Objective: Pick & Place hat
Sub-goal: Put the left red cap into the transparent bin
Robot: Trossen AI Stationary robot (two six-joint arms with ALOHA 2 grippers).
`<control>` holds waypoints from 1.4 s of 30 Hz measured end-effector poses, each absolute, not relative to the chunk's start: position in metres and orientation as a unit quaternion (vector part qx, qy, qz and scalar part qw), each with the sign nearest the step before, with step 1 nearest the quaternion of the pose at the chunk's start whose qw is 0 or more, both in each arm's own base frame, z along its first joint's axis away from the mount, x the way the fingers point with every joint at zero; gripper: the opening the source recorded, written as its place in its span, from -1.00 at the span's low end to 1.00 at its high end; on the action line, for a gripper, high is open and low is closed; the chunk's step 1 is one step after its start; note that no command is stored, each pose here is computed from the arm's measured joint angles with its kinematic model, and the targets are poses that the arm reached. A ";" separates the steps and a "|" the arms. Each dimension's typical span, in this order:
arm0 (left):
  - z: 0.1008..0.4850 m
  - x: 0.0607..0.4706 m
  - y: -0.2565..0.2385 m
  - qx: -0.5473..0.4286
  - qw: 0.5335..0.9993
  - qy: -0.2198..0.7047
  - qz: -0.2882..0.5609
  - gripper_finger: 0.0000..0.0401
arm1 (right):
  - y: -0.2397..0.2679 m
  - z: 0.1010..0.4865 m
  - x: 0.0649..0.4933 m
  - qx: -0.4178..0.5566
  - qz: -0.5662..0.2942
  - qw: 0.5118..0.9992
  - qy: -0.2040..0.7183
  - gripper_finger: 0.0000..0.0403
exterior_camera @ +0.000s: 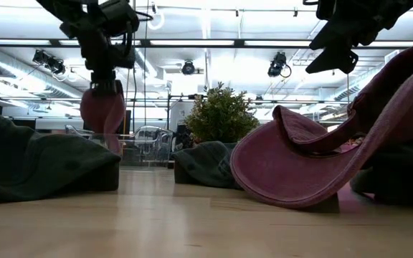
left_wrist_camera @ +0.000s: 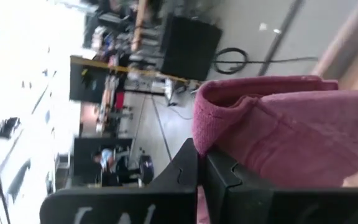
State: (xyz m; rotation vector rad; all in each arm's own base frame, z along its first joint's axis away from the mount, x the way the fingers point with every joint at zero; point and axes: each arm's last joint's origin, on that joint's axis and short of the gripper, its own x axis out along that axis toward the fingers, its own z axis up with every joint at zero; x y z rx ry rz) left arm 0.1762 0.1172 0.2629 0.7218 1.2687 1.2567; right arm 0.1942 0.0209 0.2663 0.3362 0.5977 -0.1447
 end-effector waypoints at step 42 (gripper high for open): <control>0.190 0.222 0.133 0.310 0.649 0.595 0.359 -0.97 | 0.021 0.266 0.194 0.163 -0.070 0.940 0.293 0.40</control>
